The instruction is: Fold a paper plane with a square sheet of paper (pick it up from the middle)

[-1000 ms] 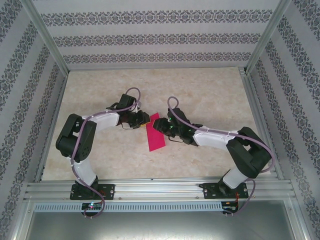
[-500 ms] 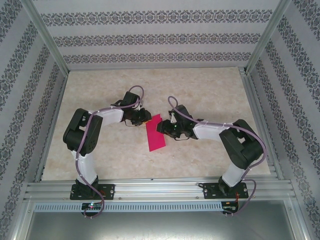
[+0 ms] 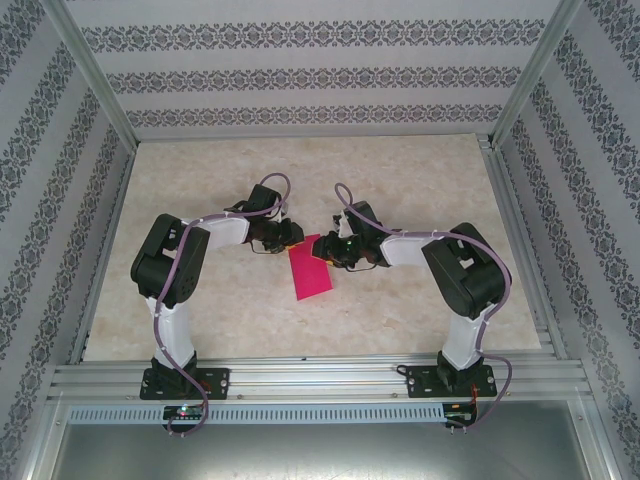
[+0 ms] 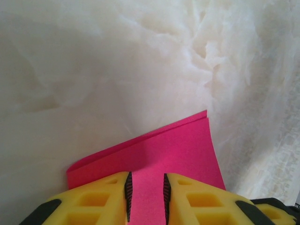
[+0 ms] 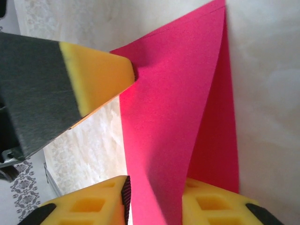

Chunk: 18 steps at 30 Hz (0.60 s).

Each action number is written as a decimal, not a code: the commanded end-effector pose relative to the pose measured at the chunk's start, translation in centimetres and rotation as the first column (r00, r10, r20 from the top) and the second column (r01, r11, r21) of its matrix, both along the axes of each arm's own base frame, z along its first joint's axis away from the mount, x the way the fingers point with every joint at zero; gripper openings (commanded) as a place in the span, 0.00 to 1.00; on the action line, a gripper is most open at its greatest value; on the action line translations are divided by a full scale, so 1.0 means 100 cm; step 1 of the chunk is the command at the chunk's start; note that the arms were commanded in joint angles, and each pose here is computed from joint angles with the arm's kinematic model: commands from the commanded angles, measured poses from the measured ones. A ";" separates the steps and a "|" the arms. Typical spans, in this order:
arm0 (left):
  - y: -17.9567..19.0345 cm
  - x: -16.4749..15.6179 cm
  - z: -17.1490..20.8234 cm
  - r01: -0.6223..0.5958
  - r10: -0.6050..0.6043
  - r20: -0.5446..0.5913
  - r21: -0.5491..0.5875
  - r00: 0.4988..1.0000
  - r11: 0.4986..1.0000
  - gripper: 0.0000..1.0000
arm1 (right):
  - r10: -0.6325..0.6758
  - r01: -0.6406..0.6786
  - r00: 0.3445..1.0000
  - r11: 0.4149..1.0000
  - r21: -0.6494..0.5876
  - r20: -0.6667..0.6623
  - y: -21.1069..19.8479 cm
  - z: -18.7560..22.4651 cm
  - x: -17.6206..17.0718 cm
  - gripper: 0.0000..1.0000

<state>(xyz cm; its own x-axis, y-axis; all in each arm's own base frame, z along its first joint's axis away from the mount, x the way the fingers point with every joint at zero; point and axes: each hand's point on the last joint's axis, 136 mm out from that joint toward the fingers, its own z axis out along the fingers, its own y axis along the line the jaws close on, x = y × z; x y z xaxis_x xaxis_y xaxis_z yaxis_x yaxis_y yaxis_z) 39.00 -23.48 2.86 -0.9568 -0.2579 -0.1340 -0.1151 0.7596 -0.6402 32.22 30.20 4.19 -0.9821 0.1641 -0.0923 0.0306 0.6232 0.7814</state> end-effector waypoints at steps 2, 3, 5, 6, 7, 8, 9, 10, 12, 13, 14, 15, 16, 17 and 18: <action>-0.006 -0.002 0.029 0.058 -0.057 0.072 -0.021 0.996 0.998 0.34 | -0.005 0.004 0.999 0.999 0.039 0.035 0.002 0.010 0.011 0.23; -0.005 -0.004 0.033 0.062 -0.060 0.087 -0.020 0.994 0.998 0.35 | -0.014 0.013 0.999 0.999 0.039 0.034 0.002 0.010 0.012 0.20; -0.003 -0.008 0.045 0.071 -0.069 0.121 -0.017 0.990 0.997 0.40 | -0.037 0.036 0.999 0.998 0.051 0.032 0.001 0.010 0.013 0.14; -0.001 -0.011 0.049 0.075 -0.072 0.136 -0.015 0.988 0.997 0.42 | -0.052 0.050 0.998 0.997 0.059 0.032 0.000 0.010 0.014 0.12; 0.001 -0.015 0.055 0.078 -0.076 0.152 -0.012 0.985 0.997 0.45 | -0.070 0.068 0.997 0.996 0.065 0.031 -0.001 0.010 0.015 0.09; 0.003 -0.019 0.059 0.081 -0.079 0.169 -0.005 0.982 0.997 0.47 | -0.095 0.093 0.995 0.993 0.067 0.028 -0.002 0.010 0.015 0.07; 0.006 -0.023 0.062 0.084 -0.083 0.183 0.002 0.980 0.996 0.48 | -0.120 0.119 0.992 0.991 0.062 0.023 -0.005 0.008 0.015 0.06; 0.008 -0.029 0.065 0.092 -0.092 0.200 0.011 0.976 0.996 0.50 | -0.148 0.146 0.989 0.987 0.060 0.024 -0.008 0.008 0.016 0.04; 0.011 -0.039 0.070 0.110 -0.118 0.228 0.045 0.966 0.993 0.52 | -0.201 0.199 0.979 0.979 0.053 0.028 -0.014 0.006 0.016 0.04; 0.011 -0.046 0.073 0.123 -0.136 0.241 0.067 0.961 0.990 0.52 | -0.233 0.231 0.972 0.972 0.048 0.032 -0.017 0.006 0.016 0.04; 0.012 -0.052 0.074 0.135 -0.154 0.253 0.093 0.955 0.987 0.53 | -0.264 0.262 0.964 0.964 0.044 0.040 -0.021 0.007 0.016 0.04; 0.012 -0.058 0.074 0.146 -0.173 0.262 0.118 0.950 0.982 0.53 | -0.296 0.295 0.954 0.955 0.033 0.050 -0.025 0.008 0.016 0.05; 0.012 -0.062 0.075 0.154 -0.186 0.271 0.134 0.944 0.979 0.54 | -0.317 0.317 0.946 0.948 0.023 0.066 -0.028 0.009 0.015 0.05; 0.011 -0.068 0.076 0.165 -0.201 0.282 0.147 0.938 0.975 0.55 | -0.338 0.338 0.938 0.941 0.008 0.079 -0.031 0.010 0.014 0.05; 0.010 -0.072 0.077 0.174 -0.214 0.292 0.158 0.932 0.972 0.55 | -0.354 0.356 0.931 0.935 -0.003 0.088 -0.034 0.011 0.014 0.05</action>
<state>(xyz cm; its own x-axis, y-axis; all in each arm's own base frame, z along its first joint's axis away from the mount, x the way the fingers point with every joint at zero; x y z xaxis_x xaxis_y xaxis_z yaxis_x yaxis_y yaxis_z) 33.51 -22.97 11.35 -0.9027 -0.1151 -0.4145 0.1735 0.7843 -0.5956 32.04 27.31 3.00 -0.9115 0.3998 -0.0964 0.1892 0.6158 0.7649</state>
